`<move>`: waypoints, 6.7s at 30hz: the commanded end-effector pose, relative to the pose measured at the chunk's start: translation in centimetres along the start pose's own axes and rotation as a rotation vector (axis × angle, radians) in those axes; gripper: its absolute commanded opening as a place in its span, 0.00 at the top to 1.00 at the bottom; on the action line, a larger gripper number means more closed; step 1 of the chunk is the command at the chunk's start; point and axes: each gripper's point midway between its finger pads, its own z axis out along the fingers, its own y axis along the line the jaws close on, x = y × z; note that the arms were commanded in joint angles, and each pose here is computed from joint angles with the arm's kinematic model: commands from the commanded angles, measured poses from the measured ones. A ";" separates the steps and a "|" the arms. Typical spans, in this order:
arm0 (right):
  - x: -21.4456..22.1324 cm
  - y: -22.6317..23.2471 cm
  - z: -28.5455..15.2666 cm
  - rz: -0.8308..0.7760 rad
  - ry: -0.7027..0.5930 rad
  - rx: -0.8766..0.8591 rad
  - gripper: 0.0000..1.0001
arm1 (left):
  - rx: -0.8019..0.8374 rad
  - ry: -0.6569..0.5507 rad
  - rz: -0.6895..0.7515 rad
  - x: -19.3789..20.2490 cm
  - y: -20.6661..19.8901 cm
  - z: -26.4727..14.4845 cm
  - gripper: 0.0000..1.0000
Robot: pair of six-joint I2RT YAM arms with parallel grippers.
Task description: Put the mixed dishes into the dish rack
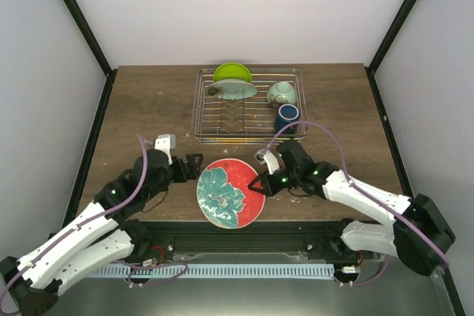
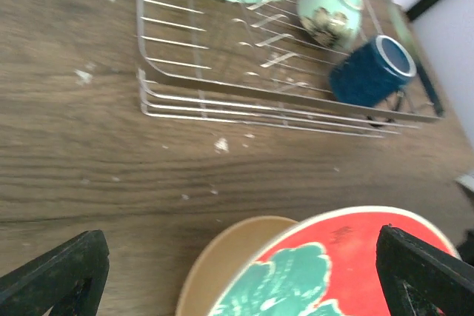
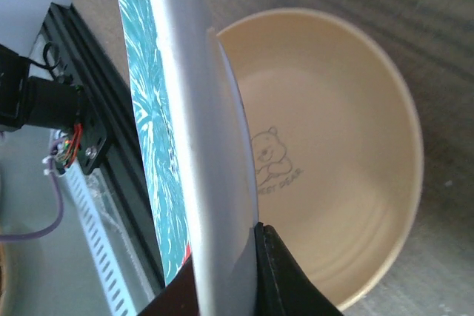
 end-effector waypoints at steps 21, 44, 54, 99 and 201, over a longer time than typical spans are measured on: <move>-23.2 8.3 -22.3 -0.597 -0.822 0.630 0.99 | -0.035 -0.013 0.249 -8.9 0.2 6.3 0.00; -32.7 4.7 -18.5 -1.359 -0.830 0.620 0.99 | 0.143 0.042 0.402 -10.9 -0.6 8.8 0.00; -31.9 3.5 -15.8 -1.672 -0.887 0.711 0.99 | 0.134 0.013 0.369 -11.3 1.3 9.2 0.00; -28.0 -4.1 -6.3 -1.469 -0.591 0.608 0.29 | 0.096 0.057 0.224 -7.9 4.2 10.4 0.00; -5.8 2.0 -3.7 -0.009 -0.136 -0.182 0.67 | 0.118 0.126 0.249 1.4 -5.3 2.7 1.00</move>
